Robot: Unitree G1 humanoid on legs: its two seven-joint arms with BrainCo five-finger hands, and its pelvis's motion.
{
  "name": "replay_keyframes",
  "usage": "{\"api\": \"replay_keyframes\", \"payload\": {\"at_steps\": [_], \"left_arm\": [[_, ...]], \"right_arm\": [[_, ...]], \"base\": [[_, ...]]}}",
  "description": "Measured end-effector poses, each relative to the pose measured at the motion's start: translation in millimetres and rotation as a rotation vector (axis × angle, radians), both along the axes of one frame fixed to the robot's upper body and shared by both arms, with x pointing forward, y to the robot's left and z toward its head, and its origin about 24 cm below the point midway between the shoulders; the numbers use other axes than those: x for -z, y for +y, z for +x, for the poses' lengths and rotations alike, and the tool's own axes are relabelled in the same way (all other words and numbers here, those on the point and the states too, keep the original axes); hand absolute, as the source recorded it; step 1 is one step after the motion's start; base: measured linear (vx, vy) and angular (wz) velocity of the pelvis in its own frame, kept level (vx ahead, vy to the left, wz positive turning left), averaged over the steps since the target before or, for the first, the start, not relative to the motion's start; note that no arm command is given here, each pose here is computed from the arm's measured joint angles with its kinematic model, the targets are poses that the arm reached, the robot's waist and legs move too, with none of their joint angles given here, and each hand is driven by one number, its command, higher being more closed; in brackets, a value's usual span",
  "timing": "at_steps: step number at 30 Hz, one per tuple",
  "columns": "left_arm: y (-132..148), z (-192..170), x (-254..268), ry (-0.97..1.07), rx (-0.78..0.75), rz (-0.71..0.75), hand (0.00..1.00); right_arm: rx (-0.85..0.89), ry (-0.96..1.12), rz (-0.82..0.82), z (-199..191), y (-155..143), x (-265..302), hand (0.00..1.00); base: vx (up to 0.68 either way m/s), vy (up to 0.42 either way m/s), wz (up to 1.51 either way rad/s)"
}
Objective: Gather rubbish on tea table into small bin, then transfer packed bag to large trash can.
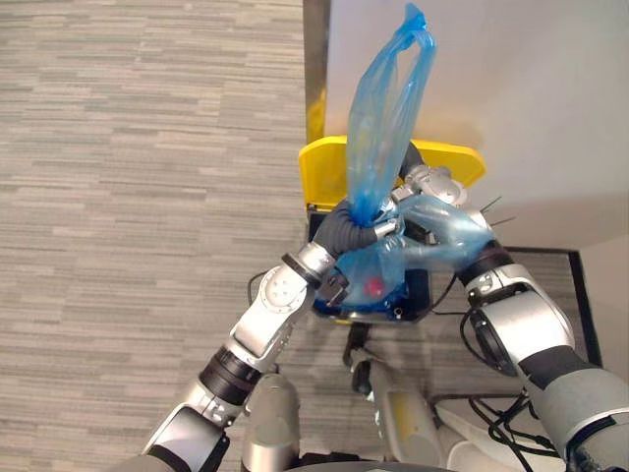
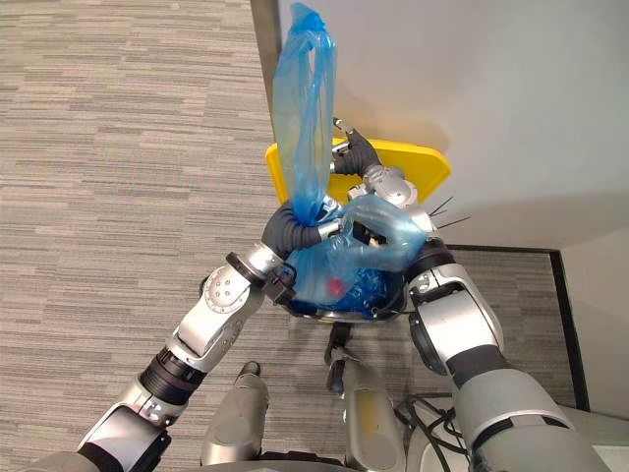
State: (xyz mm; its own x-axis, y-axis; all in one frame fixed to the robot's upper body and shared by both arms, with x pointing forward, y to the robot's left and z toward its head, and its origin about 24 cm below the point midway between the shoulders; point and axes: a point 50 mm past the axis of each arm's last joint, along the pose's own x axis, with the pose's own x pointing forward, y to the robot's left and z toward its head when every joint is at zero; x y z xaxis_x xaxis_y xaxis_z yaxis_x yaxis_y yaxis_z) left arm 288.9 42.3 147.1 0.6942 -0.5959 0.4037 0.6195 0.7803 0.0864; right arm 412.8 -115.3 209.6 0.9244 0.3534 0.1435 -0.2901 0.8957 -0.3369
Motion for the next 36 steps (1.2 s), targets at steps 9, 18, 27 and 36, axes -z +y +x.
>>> {"api": "replay_keyframes", "payload": {"at_steps": [9,18,27,36], "left_arm": [[19,47,39,0.167,-0.216,0.162,1.00],[50,83,70,0.358,-0.400,0.301,0.00],[95,92,88,0.532,-0.562,0.413,0.00],[108,81,102,0.560,-0.612,0.378,0.00]], "right_arm": [[-0.087,-0.224,-0.103,-10,10,-59,0.00],[-0.162,-0.392,-0.138,-26,31,-97,0.00],[-0.152,-0.445,-0.171,-31,42,-100,0.00],[-0.109,-0.396,-0.188,-29,30,-66,0.00]], "base": [[0.00,0.000,-0.05],[-0.01,-0.010,-0.06],[0.01,-0.027,-0.08],[0.01,-0.007,0.00]]}}
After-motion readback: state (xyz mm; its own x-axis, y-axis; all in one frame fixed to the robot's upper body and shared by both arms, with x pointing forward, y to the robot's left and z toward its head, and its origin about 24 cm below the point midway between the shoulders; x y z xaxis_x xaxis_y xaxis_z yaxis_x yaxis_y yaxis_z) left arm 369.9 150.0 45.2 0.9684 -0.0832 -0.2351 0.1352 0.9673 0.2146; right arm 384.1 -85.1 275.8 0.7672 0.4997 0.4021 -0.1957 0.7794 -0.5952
